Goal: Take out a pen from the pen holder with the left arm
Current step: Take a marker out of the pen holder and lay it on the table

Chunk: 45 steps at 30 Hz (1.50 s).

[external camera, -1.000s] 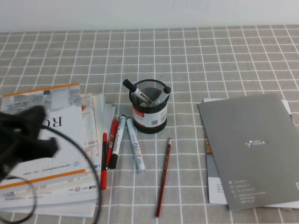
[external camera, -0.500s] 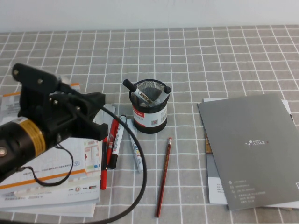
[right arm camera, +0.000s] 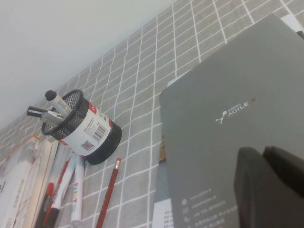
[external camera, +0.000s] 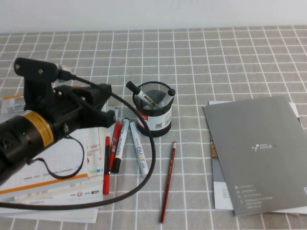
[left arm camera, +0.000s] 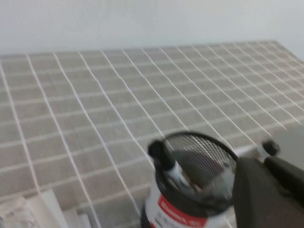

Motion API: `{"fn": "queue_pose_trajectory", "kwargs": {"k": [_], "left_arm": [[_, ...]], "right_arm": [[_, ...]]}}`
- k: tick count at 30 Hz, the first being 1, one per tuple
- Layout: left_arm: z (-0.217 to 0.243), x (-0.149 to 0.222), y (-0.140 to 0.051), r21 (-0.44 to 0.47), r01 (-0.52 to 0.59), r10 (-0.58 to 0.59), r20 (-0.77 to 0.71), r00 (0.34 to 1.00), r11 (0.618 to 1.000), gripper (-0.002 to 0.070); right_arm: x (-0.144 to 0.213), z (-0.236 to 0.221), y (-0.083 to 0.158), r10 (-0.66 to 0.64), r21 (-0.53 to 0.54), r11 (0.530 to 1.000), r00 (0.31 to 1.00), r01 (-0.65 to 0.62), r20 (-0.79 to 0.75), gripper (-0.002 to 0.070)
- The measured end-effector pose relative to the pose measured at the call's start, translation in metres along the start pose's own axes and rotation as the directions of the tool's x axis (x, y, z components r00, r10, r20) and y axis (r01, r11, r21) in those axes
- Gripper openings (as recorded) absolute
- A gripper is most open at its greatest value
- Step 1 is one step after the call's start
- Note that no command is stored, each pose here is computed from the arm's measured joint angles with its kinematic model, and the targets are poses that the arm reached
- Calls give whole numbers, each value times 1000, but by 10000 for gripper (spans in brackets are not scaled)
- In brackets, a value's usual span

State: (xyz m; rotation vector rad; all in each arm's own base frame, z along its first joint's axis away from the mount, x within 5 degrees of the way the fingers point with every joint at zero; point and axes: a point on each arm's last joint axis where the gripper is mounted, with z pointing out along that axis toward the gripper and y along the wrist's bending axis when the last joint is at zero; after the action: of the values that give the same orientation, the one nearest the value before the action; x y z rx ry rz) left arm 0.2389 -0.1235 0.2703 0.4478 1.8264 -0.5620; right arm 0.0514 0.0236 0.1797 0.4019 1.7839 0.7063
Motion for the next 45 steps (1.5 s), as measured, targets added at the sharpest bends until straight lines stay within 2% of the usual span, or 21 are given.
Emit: {"fn": "queue_pose_trajectory", "kwargs": {"k": [4,10,14,17,23,27,33,39,45], "left_arm": [[4,-2,-5,-57,-49,52,42,998,997,49],[5,-1,-13,-152,-92,99,39,994,984,233],[9,5,-10,-198,-22,26,21,999,980,384],[16,11,-8,-197,46,-44,13,999,979,431],[36,17,-7,-148,192,-172,138,975,970,449],[48,26,0,-168,265,-232,192,953,949,451],[58,35,4,-182,280,-238,224,945,943,451],[69,40,2,-114,279,-242,262,934,954,451],[89,51,2,-75,314,-288,246,926,946,451]], "right_arm": [[0,0,0,0,0,1000,1000,0,0,-13],[0,0,0,0,0,1000,1000,0,0,-13],[0,0,0,0,0,1000,1000,0,0,-13],[0,0,0,0,0,1000,1000,0,0,-13],[0,0,0,0,0,1000,1000,0,0,-13],[0,0,0,0,0,1000,1000,0,0,-13],[0,0,0,0,0,1000,1000,0,0,-13],[0,0,0,0,0,1000,1000,0,0,-13],[0,0,0,0,0,1000,1000,0,0,-13]]}}
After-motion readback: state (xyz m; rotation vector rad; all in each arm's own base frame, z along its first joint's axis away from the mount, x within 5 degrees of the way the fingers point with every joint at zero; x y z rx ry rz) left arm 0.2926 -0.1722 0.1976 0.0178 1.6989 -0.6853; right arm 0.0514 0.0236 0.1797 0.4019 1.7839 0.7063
